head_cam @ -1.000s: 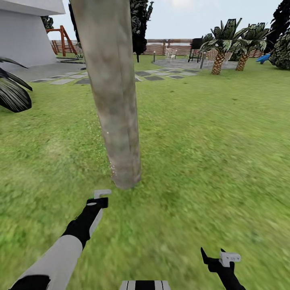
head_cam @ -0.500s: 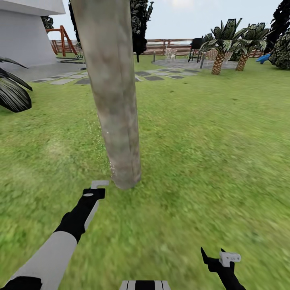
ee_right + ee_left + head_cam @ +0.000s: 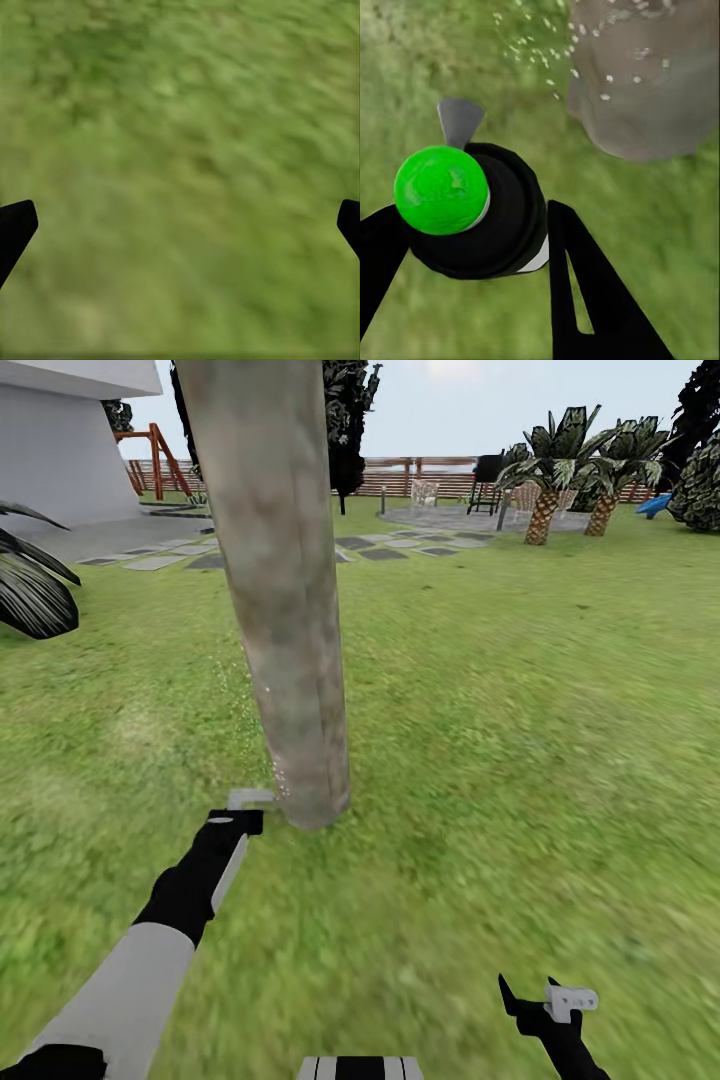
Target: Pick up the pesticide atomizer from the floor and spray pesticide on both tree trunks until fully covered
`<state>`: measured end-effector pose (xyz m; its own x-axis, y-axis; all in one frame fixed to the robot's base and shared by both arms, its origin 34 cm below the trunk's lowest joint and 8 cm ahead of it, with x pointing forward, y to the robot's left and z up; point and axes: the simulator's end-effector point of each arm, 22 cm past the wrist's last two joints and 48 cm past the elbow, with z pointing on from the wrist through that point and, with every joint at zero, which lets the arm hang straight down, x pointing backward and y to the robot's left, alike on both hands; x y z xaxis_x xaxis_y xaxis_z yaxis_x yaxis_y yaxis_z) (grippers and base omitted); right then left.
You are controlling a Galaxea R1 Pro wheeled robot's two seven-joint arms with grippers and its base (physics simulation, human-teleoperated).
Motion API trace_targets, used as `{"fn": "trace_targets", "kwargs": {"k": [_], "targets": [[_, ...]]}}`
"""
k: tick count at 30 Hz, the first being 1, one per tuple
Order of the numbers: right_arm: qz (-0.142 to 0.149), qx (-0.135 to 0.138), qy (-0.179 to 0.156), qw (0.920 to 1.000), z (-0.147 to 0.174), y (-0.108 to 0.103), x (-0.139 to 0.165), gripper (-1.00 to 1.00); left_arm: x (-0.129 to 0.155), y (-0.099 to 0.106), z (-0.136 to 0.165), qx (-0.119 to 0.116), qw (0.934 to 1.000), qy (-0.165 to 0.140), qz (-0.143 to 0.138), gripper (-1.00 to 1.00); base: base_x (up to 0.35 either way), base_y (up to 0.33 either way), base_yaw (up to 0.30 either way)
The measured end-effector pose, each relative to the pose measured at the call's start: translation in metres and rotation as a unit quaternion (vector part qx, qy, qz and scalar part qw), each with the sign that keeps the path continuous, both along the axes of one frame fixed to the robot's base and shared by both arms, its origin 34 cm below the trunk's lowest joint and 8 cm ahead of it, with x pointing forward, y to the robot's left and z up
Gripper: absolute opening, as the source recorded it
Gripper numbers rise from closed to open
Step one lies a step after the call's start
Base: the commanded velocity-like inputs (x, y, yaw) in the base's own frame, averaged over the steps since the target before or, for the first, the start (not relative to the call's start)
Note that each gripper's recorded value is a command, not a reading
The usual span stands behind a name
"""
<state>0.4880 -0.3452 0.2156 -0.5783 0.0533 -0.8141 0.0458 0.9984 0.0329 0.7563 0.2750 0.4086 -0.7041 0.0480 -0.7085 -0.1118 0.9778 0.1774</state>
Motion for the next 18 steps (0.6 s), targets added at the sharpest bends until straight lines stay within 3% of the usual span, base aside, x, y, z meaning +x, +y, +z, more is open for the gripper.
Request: {"fn": "trace_targets", "kwargs": {"k": [1, 3, 5, 12, 15, 18], "targets": [[0.0, 0.0, 0.0, 1.0, 0.0, 0.0, 0.0, 1.0, 0.002, 0.038, 0.005, 0.016, 0.9996, -0.003, 0.022, -1.0, 0.0, 0.0, 0.0], [0.0, 0.0, 0.0, 1.0, 0.0, 0.0, 0.0, 1.0, 0.003, 0.049, 0.006, 0.005, 0.9996, -0.005, 0.028, -1.0, 0.0, 0.0, 0.0], [0.0, 0.0, 0.0, 1.0, 0.0, 0.0, 0.0, 1.0, 0.003, 0.044, 0.004, -0.006, 0.9998, -0.004, 0.02, -1.0, 0.0, 0.0, 0.0], [0.0, 0.001, 0.0, 1.0, 0.0, 0.0, 0.0, 1.0, 0.007, -0.016, 0.004, -0.048, 0.9988, 0.0, -0.007, -1.0, 0.0, 0.0, -0.232], [0.0, 0.001, 0.0, 1.0, 0.0, 0.0, 0.0, 1.0, 0.007, -0.019, 0.005, -0.048, 0.9988, 0.011, -0.008, -1.0, 0.0, 0.0, -0.278], [0.0, 0.001, 0.0, 1.0, 0.0, 0.0, 0.0, 1.0, 0.01, 0.002, 0.01, -0.033, 0.9994, 0.009, -0.001, -1.0, 0.0, 0.0, -0.085]]}}
